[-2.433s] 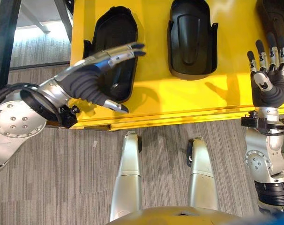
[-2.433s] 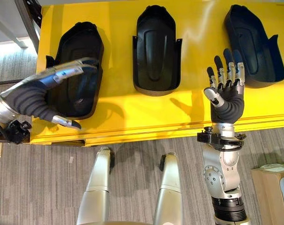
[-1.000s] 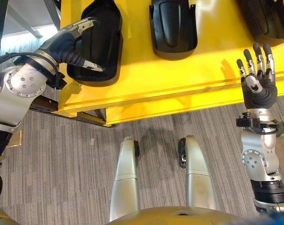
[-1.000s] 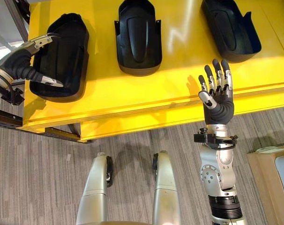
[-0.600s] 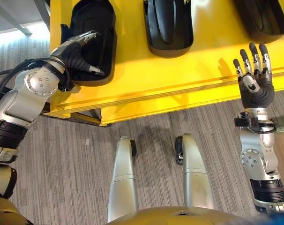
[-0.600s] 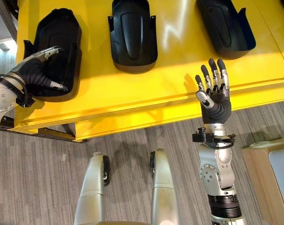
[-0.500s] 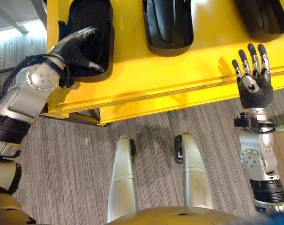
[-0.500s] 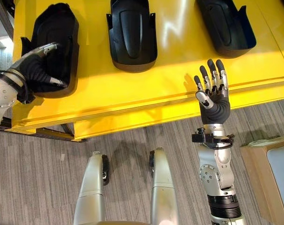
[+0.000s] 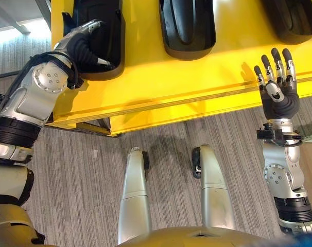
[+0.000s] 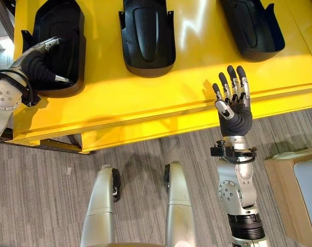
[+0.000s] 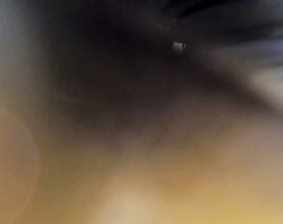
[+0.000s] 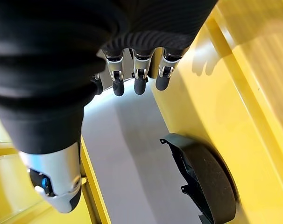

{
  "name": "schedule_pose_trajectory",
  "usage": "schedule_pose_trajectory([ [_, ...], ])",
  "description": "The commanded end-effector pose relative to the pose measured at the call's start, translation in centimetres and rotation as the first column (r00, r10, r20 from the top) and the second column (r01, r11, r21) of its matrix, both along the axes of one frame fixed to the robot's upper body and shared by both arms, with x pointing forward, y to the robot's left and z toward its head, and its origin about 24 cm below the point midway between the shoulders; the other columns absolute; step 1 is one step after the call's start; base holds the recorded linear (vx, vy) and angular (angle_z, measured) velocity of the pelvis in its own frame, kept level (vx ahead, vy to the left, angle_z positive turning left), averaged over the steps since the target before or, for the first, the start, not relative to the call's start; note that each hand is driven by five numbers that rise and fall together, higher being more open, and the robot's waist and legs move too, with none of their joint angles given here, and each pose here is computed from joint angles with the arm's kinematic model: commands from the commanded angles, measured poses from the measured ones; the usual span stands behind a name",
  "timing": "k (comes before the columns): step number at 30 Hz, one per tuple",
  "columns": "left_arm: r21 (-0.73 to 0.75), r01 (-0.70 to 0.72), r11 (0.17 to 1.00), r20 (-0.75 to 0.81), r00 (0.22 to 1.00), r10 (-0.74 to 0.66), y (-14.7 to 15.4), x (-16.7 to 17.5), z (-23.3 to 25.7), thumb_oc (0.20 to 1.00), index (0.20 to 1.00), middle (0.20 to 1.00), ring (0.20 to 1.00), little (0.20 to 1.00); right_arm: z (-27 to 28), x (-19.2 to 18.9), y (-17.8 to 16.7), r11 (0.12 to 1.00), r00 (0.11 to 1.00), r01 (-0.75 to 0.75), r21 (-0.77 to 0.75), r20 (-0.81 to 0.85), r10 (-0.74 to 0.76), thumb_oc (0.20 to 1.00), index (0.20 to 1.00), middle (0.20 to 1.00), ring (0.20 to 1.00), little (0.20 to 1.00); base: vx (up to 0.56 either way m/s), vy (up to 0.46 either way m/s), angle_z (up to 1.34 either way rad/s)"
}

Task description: Move parts from the plastic box to the shelf.

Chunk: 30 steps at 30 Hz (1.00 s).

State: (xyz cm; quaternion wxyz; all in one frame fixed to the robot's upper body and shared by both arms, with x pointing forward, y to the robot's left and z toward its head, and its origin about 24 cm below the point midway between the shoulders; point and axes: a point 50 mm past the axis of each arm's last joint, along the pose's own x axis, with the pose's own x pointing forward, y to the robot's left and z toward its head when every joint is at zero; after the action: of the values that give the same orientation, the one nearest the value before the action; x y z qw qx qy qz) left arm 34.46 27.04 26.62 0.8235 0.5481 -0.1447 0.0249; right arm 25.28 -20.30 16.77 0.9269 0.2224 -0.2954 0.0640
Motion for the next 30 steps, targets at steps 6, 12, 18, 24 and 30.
schedule_pose_trajectory([
  [6, -0.064, -0.179, 0.982, 0.067, 0.981, 0.183, 2.9, 1.0, 2.4, 1.000, 1.000, 1.000, 1.000, 1.000, 3.0, -1.0, -0.1, 1.000, 0.987, -0.011, -0.002, 0.162, 0.011, 1.000, 1.000, 1.000, 1.000, 1.000, 0.00, 0.000, 0.00],
  [12, -0.116, -0.205, 0.972, 0.088, 0.972, 0.216, 3.5, 1.2, 3.1, 1.000, 1.000, 1.000, 1.000, 1.000, 3.0, -1.0, -0.2, 1.000, 0.986, -0.012, -0.005, 0.165, 0.013, 1.000, 1.000, 1.000, 1.000, 1.000, 0.00, 0.000, 0.00],
  [18, -0.049, -0.223, 0.974, 0.141, 0.963, 0.228, 3.2, 1.2, 5.3, 1.000, 1.000, 1.000, 1.000, 1.000, 3.1, -1.1, -0.3, 1.000, 0.986, -0.010, -0.018, 0.168, 0.013, 1.000, 1.000, 1.000, 1.000, 1.000, 0.00, 0.000, 0.00],
  [24, 0.032, -0.255, 0.966, 0.171, 0.954, 0.246, 3.0, 1.3, 7.1, 1.000, 1.000, 1.000, 1.000, 1.000, 2.8, -1.2, -0.4, 1.000, 0.987, -0.019, -0.024, 0.160, 0.022, 1.000, 1.000, 1.000, 1.000, 1.000, 0.00, 0.000, -0.01],
  [30, 0.117, -0.234, 0.965, 0.217, 0.954, 0.205, 1.9, 0.9, 9.0, 1.000, 1.000, 1.000, 1.000, 1.000, 2.7, -1.2, -0.5, 0.999, 0.987, -0.024, -0.030, 0.160, 0.028, 1.000, 1.000, 1.000, 1.000, 1.000, 0.00, 0.001, -0.01],
])
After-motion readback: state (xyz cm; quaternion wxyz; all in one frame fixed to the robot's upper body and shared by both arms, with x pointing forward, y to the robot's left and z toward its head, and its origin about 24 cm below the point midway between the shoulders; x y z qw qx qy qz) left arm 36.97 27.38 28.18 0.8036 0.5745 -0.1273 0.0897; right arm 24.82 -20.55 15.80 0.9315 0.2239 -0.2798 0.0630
